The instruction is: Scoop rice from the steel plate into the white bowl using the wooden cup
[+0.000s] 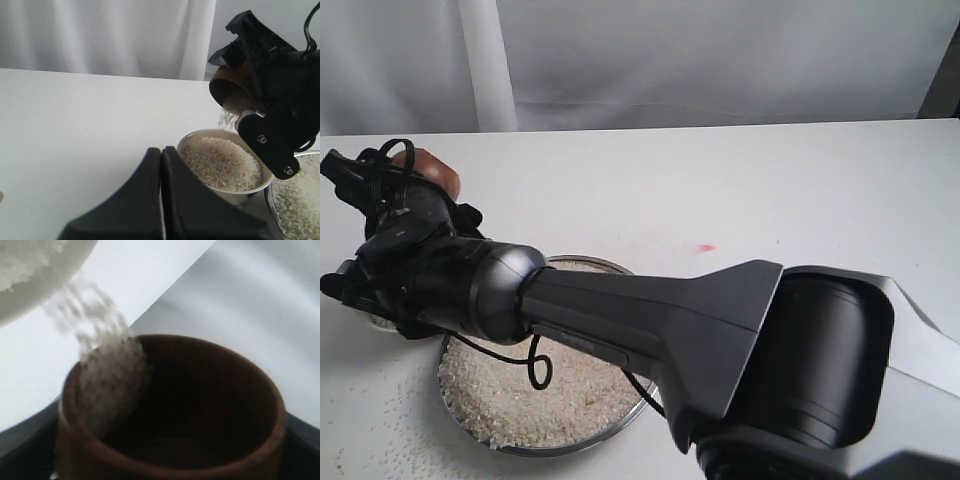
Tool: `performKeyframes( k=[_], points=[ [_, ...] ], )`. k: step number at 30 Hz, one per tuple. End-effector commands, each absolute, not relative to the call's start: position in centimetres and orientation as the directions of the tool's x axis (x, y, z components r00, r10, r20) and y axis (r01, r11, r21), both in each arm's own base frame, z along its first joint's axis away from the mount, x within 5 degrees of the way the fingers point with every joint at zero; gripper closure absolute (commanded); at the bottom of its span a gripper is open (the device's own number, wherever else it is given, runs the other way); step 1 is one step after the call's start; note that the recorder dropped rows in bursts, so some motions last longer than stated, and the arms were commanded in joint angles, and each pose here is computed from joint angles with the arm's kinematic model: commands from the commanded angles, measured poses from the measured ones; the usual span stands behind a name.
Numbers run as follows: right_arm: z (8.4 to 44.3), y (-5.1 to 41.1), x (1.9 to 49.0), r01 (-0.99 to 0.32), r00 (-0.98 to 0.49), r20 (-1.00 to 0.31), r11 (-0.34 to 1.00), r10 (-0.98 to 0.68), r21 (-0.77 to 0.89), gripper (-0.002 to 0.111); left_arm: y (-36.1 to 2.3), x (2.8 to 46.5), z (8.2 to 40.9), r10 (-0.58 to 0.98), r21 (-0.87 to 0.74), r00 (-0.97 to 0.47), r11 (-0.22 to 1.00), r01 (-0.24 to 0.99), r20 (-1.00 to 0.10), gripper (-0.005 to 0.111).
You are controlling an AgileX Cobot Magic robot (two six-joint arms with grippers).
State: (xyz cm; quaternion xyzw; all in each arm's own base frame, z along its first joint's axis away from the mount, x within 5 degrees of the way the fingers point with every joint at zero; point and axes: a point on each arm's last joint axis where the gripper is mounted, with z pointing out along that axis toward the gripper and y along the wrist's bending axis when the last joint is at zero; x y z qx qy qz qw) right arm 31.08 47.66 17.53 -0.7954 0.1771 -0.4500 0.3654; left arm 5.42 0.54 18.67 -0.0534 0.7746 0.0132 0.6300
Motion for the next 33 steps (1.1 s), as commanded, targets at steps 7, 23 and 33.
performKeyframes(
  k=[7, 23, 33],
  points=[
    [18.4, 47.8, 31.0, 0.107, 0.507, 0.631, -0.684, -0.587, -0.722, 0.108, 0.5, 5.4, 18.7, -0.067, -0.05, -0.191, 0.994, -0.092, -0.979, 0.107],
    [17.7, 47.5, 31.3, 0.07, 0.47, 0.632, -0.688, -0.616, -0.722, 0.108, 0.5, 5.4, 18.7, -0.067, -0.05, -0.191, 0.994, -0.092, -0.979, 0.107],
    [23.3, 45.1, 30.4, -0.429, 0.276, -0.061, -0.066, -0.959, -0.901, 0.108, 0.5, 5.4, 18.7, -0.067, -0.05, -0.191, 0.994, -0.092, -0.979, 0.107]
  ],
)
